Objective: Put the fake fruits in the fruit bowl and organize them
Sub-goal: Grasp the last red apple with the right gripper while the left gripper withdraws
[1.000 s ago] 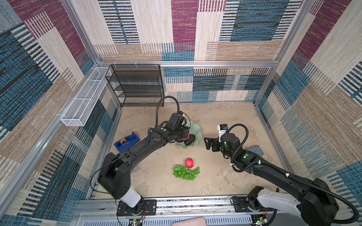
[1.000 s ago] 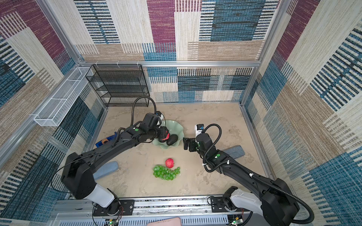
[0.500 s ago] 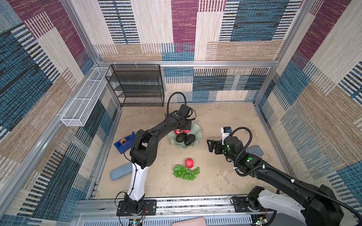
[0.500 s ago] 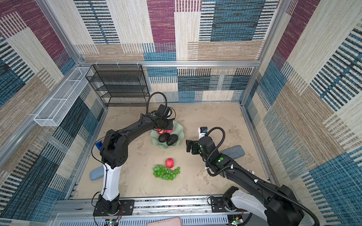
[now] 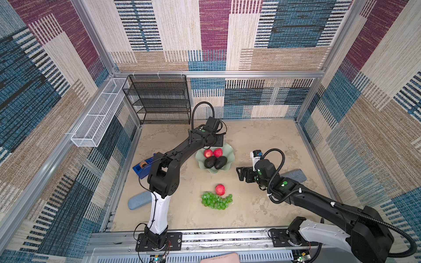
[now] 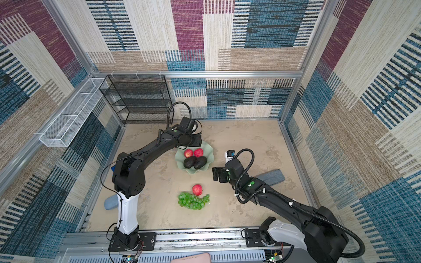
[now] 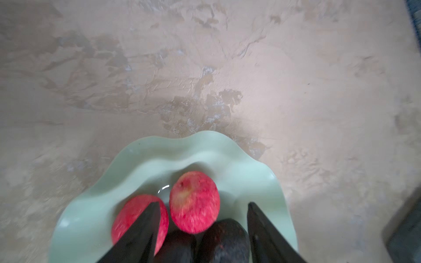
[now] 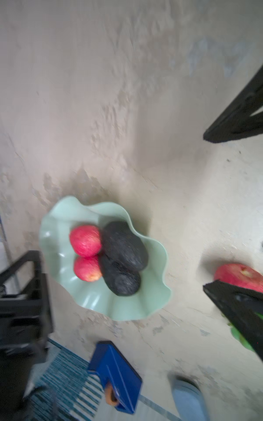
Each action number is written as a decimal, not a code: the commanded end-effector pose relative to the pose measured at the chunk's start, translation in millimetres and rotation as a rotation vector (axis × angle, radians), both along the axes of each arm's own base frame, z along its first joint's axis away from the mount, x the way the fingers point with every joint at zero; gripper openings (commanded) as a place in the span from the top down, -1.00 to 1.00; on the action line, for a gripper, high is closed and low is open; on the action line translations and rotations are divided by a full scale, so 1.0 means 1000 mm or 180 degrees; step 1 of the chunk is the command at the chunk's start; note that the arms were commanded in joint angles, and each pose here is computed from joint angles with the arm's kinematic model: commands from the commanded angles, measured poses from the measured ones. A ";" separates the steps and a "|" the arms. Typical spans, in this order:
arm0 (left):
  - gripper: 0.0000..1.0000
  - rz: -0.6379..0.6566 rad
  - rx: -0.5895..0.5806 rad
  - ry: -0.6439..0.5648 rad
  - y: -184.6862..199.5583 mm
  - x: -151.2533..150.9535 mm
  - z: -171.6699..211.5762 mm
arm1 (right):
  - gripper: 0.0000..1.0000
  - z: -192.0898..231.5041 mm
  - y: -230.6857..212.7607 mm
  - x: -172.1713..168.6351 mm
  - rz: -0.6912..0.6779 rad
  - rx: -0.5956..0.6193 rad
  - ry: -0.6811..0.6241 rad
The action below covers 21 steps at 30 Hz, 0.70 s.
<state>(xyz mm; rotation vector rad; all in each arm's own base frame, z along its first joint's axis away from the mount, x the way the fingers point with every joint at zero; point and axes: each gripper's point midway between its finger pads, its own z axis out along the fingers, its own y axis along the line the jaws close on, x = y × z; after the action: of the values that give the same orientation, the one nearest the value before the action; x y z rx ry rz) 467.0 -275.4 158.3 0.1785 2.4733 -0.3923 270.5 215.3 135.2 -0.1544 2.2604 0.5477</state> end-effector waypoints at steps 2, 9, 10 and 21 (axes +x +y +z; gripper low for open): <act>-0.33 0.0291 -0.0269 -0.0629 0.026 -0.013 0.061 | -0.93 -0.020 0.036 -0.034 0.0322 0.0060 0.0296; -0.46 0.0988 -0.0605 -0.0904 0.103 -0.088 0.051 | -0.93 -0.044 0.082 -0.066 0.0657 0.0095 0.0568; -0.46 0.1062 -0.0608 -0.0843 0.113 -0.100 0.042 | -0.93 -0.046 0.085 -0.066 0.0662 0.0089 0.0580; -0.49 0.1700 -0.0677 -0.0765 0.189 -0.194 -0.002 | -0.54 -0.070 0.108 -0.046 0.0576 -0.0060 0.0610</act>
<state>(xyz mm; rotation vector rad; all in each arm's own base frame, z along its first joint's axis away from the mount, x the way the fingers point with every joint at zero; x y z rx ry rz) 282.9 -106.2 160.5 -0.3753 2.1458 -0.4176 215.2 311.5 58.3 -0.3557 2.4933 0.6307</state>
